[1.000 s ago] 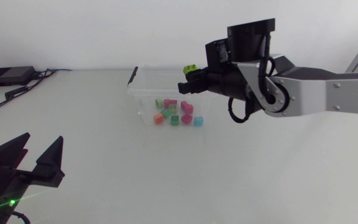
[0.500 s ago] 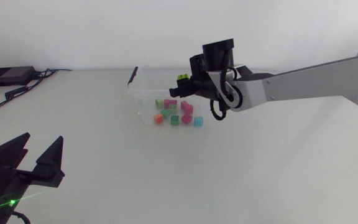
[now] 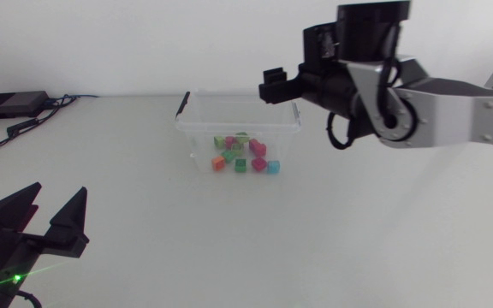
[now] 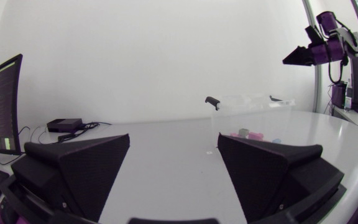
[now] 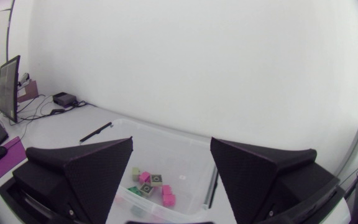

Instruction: Pick up the duplo bricks and place them in the container

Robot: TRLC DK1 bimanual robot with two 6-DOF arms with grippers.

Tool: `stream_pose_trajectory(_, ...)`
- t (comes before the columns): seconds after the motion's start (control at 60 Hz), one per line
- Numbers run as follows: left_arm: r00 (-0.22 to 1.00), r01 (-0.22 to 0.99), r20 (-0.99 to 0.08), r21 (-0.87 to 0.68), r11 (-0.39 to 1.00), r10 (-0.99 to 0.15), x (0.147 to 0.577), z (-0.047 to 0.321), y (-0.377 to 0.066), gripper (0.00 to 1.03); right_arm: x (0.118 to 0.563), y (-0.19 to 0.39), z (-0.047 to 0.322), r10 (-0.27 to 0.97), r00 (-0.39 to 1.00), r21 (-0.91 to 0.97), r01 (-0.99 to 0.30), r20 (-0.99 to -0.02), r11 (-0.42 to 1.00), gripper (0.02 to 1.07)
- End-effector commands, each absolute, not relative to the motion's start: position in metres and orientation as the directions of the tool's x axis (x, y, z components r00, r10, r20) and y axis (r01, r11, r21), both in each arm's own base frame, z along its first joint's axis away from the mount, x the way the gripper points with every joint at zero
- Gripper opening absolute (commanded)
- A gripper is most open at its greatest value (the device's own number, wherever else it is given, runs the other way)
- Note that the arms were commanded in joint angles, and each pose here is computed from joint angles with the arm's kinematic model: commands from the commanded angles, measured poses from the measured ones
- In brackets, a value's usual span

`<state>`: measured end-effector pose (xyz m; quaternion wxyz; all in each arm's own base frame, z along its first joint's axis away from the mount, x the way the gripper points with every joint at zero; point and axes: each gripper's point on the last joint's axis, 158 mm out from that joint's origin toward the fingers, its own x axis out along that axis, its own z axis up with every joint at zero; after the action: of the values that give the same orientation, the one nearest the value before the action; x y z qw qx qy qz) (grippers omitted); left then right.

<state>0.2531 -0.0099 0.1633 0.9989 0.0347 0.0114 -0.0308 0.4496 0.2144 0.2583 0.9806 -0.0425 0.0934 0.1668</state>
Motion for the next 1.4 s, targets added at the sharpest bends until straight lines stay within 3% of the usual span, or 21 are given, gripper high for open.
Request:
stream_pose_trajectory(0.0,0.998,0.06,-0.033,0.049,0.997,-0.058,0.253,0.156,-0.01,0.99,0.431,0.185,0.267,0.274,0.947,-0.08,-0.29,-0.169,0.954,0.95)
stream_pose_trajectory(0.233,0.998,0.058,-0.033,0.049,0.997,-0.057,0.253,0.156,-0.009,0.99,0.375,0.115,0.284,0.172,0.979,-0.104,-0.183,-0.104,0.978,0.95)
stream_pose_trajectory(0.617,0.998,0.057,-0.033,0.049,0.997,-0.055,0.253,0.156,-0.009,0.99,0.29,0.03,0.273,0.014,0.999,-0.143,-0.019,-0.034,0.99,0.95)
stream_pose_trajectory(1.267,0.998,0.029,-0.053,0.014,0.999,-0.028,0.254,0.152,-0.005,0.99,0.259,0.005,0.188,-0.003,0.999,-0.044,0.001,-0.05,0.999,0.95)
stream_pose_trajectory(1.383,0.998,0.024,-0.056,0.007,1.0,-0.023,0.254,0.151,-0.004,0.99,0.257,0.002,0.171,-0.006,0.999,-0.025,0.005,-0.053,1.0,1.0)
